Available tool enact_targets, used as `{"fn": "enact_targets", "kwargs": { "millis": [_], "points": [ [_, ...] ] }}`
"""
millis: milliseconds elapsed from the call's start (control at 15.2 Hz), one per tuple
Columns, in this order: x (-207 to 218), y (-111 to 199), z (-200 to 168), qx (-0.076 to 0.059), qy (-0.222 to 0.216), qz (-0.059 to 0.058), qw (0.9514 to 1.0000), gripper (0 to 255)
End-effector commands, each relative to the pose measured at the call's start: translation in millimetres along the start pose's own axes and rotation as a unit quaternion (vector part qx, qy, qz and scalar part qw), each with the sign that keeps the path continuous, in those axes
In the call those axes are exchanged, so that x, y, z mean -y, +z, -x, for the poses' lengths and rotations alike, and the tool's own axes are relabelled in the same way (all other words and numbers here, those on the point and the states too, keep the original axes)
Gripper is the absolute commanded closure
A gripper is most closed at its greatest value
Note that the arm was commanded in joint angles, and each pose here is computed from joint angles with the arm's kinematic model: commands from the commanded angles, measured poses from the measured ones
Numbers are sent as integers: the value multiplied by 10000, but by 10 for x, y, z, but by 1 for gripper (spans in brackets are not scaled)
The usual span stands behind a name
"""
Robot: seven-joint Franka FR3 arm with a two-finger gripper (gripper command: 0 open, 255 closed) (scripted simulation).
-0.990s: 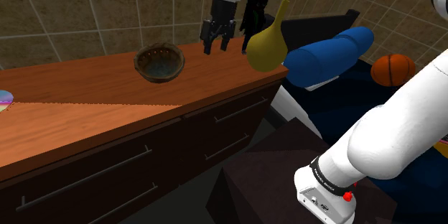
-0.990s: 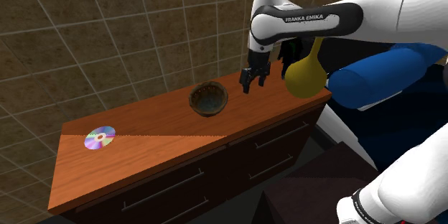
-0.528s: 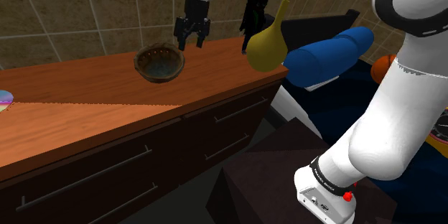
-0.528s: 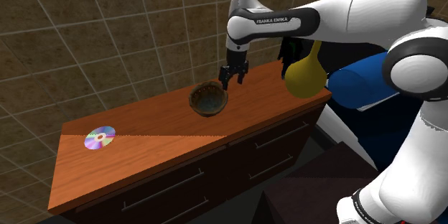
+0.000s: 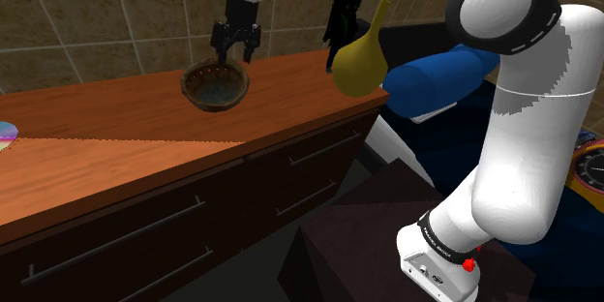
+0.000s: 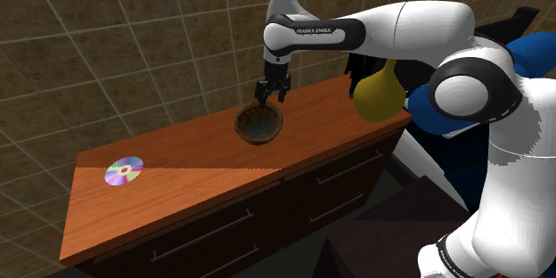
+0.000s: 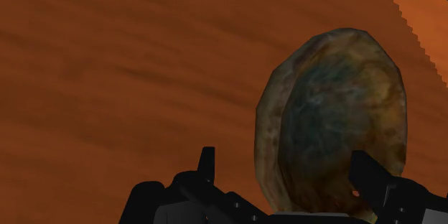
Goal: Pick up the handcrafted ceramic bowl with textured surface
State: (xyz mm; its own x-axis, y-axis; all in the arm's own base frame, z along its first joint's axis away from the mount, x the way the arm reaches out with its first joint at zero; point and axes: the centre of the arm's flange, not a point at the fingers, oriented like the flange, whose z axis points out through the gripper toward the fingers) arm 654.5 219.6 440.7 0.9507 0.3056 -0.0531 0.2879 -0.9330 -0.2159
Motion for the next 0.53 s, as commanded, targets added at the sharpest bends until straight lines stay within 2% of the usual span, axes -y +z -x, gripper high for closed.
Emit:
{"fn": "enact_targets", "kwargs": {
  "millis": [0,198,330,396,462],
  "points": [
    [-12,95,-14,-4,-2,-1,10000,0],
    [-53,279,-24,-4,-2,-1,10000,0],
    [-53,279,-24,-4,-2,-1,10000,0],
    [-50,279,-22,-4,-2,-2,10000,255],
    [-49,277,-21,-4,-2,-2,10000,255]
  ]
}}
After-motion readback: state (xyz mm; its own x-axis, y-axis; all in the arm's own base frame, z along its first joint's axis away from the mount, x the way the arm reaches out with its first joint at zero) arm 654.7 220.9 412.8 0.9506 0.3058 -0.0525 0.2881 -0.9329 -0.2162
